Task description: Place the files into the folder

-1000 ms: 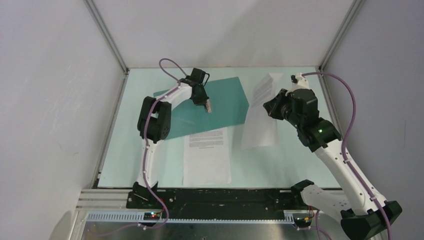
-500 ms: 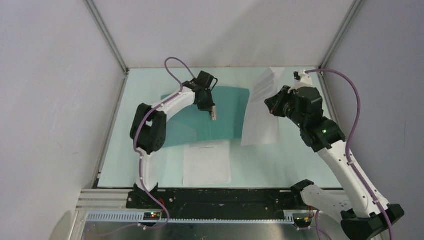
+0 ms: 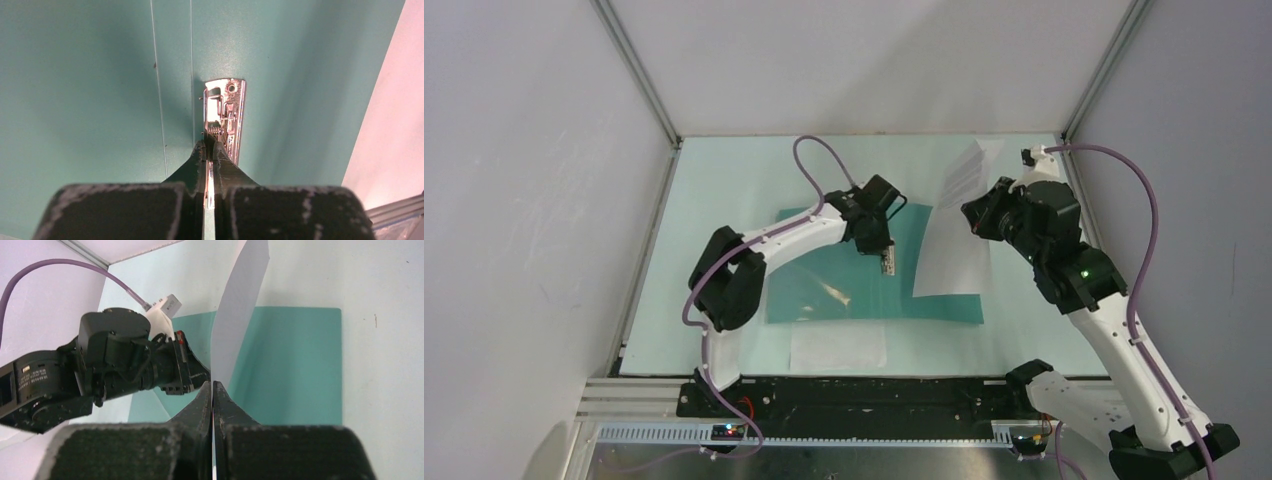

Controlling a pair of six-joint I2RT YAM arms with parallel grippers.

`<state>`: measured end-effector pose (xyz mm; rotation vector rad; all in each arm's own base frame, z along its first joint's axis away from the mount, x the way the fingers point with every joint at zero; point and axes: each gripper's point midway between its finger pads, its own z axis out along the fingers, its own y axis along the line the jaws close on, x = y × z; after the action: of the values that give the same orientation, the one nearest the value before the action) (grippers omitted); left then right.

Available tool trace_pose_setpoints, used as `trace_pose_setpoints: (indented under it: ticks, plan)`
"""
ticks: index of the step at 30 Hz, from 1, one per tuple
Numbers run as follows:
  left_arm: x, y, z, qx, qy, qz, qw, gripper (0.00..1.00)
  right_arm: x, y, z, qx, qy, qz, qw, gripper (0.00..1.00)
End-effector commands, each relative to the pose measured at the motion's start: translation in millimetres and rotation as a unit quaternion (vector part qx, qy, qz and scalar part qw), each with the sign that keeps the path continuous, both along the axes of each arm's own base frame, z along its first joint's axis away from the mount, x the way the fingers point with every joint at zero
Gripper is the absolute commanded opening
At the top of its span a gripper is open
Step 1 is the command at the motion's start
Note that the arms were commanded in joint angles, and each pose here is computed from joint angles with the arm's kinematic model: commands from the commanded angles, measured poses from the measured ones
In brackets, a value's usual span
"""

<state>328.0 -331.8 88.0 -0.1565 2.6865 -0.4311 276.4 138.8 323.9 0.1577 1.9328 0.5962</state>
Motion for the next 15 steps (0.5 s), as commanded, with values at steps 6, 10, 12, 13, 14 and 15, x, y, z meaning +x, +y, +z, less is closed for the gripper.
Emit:
trace_pose_setpoints:
  ticks: [6,10,12,13,14,15]
  plan:
    - [-21,-38,4,-0.024,-0.002,-0.008,1.0,0.15,-4,-3,16,-0.003,-0.016,0.002,1.0,0.0]
    - [-23,-38,7,-0.021,-0.009,-0.028,0.999,0.49,-2,6,9,-0.004,-0.012,0.025,1.0,0.0]
    - [-23,-36,15,-0.021,-0.021,-0.041,0.999,0.62,1,16,8,0.001,-0.01,0.048,0.999,0.0]
    - [-23,-33,21,-0.021,-0.03,-0.049,0.998,0.71,3,21,6,0.003,-0.007,0.057,0.998,0.0]
    - [-23,-30,31,-0.027,-0.039,-0.051,0.998,0.74,3,27,7,0.01,-0.011,0.073,0.997,0.0]
    - [-22,-22,31,-0.022,-0.04,-0.051,0.998,0.79,5,32,5,0.012,-0.007,0.081,0.997,0.0]
